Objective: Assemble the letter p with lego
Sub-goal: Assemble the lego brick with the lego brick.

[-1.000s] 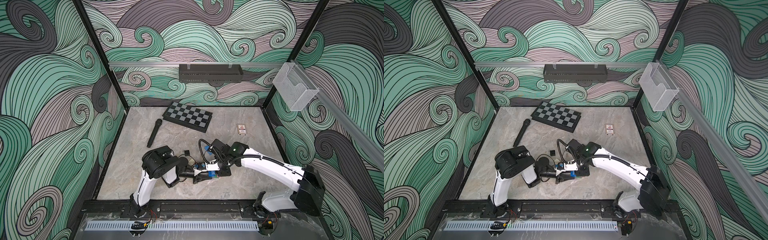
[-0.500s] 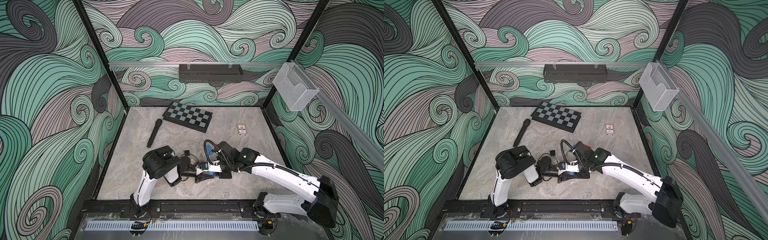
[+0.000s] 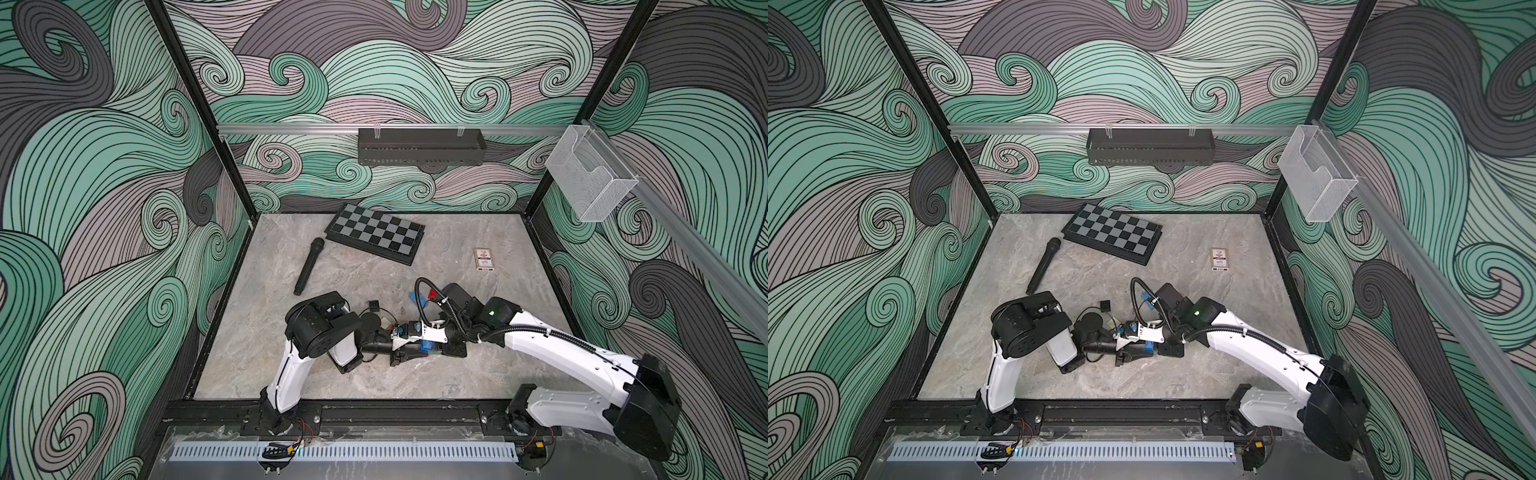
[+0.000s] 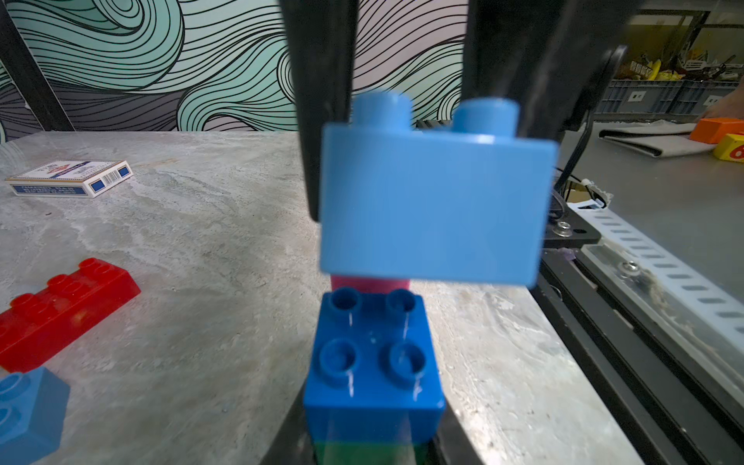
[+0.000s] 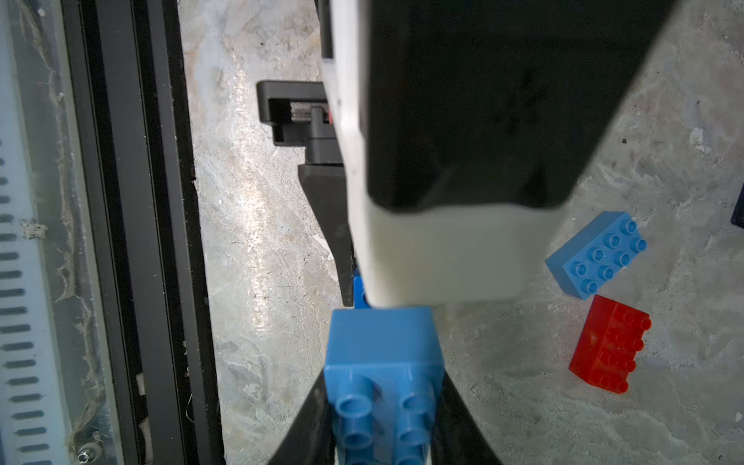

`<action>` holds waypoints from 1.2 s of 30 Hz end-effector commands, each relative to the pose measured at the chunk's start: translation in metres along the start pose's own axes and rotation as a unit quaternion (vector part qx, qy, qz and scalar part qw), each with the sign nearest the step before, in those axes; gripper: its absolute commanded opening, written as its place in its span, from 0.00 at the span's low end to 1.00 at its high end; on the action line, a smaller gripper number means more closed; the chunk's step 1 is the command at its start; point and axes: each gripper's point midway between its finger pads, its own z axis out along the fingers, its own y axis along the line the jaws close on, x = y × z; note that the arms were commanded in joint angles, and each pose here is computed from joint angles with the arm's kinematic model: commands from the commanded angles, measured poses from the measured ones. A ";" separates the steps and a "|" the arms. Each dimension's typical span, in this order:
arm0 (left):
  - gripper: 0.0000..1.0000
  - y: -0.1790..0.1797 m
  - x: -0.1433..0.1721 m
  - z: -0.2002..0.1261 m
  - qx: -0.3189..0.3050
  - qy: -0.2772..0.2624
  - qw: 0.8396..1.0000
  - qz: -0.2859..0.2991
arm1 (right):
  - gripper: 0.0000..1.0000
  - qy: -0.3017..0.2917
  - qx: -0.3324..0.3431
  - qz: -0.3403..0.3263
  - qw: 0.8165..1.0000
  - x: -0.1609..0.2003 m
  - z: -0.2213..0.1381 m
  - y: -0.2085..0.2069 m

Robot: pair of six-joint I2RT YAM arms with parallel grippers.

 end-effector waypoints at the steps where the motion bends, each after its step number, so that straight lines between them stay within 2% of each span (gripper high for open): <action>1: 0.00 -0.009 0.067 -0.006 -0.007 0.108 0.991 -0.076 | 0.00 -0.009 0.007 -0.003 1.000 -0.001 -0.003 -0.002; 25: 0.00 -0.008 0.068 -0.006 -0.006 0.108 0.991 -0.080 | 0.00 0.019 0.008 -0.003 1.000 0.013 0.002 -0.003; 36: 0.00 -0.008 0.068 -0.006 -0.005 0.108 0.991 -0.082 | 0.00 0.002 -0.016 -0.002 1.000 0.005 0.006 0.002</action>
